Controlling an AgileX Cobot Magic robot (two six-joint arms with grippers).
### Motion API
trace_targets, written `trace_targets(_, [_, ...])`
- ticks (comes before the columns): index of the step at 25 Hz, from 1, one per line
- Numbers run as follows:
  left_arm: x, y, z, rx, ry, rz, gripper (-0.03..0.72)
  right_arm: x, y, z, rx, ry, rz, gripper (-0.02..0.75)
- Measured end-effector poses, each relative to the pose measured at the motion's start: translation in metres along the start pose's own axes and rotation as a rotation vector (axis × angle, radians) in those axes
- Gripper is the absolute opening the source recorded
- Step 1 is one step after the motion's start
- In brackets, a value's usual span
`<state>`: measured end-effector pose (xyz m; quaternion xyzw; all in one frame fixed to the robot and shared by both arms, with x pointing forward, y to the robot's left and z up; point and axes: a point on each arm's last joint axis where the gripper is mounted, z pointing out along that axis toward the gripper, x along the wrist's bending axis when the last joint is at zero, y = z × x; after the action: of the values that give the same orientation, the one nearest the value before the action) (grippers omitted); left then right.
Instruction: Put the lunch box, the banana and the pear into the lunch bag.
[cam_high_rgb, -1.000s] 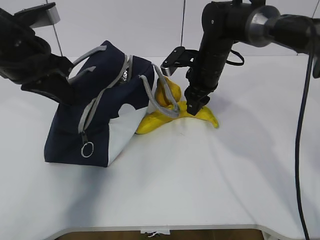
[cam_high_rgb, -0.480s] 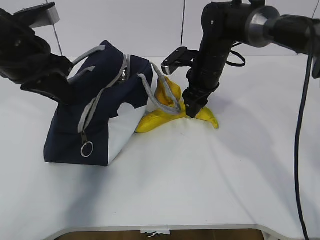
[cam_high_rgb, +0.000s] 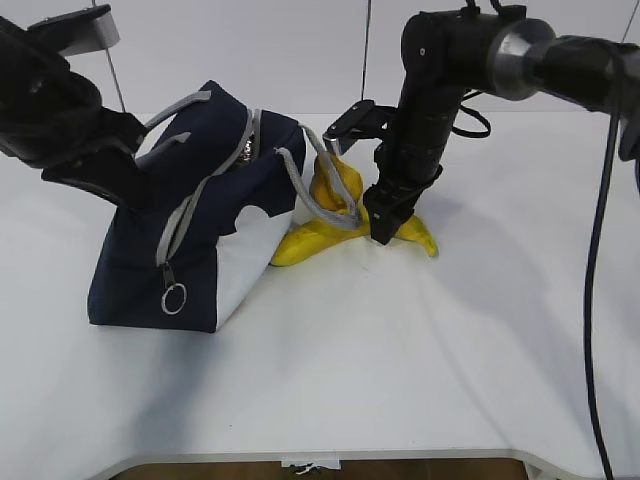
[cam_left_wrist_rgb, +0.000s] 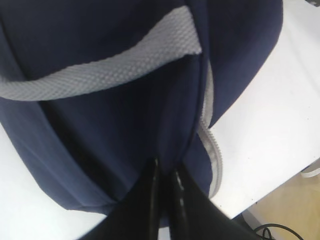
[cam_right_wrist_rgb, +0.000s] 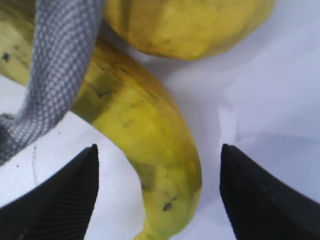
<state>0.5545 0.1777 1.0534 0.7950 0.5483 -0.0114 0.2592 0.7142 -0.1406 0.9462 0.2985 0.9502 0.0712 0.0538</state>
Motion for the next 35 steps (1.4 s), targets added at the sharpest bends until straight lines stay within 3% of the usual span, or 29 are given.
trace_targets(13, [0.0,0.0,0.0,0.0,0.0,0.0,-0.001,0.001,0.0,0.011,0.01,0.022,0.001,0.554])
trace_targets(16, [0.0,0.0,0.0,0.0,0.0,0.0,-0.001,0.001,-0.001,0.011,0.011,0.02,-0.002,0.463])
trace_targets(19, [0.0,0.0,0.0,-0.002,0.002,0.001,-0.001,0.001,-0.001,0.011,0.021,0.021,-0.015,0.321])
trace_targets(21, [0.0,0.001,0.0,-0.008,0.005,0.002,-0.001,0.001,-0.002,0.011,0.022,0.025,-0.015,0.301])
trace_targets(35, [0.001,0.001,0.0,-0.012,0.008,0.003,-0.001,0.005,0.002,-0.049,-0.072,-0.022,0.035,0.279])
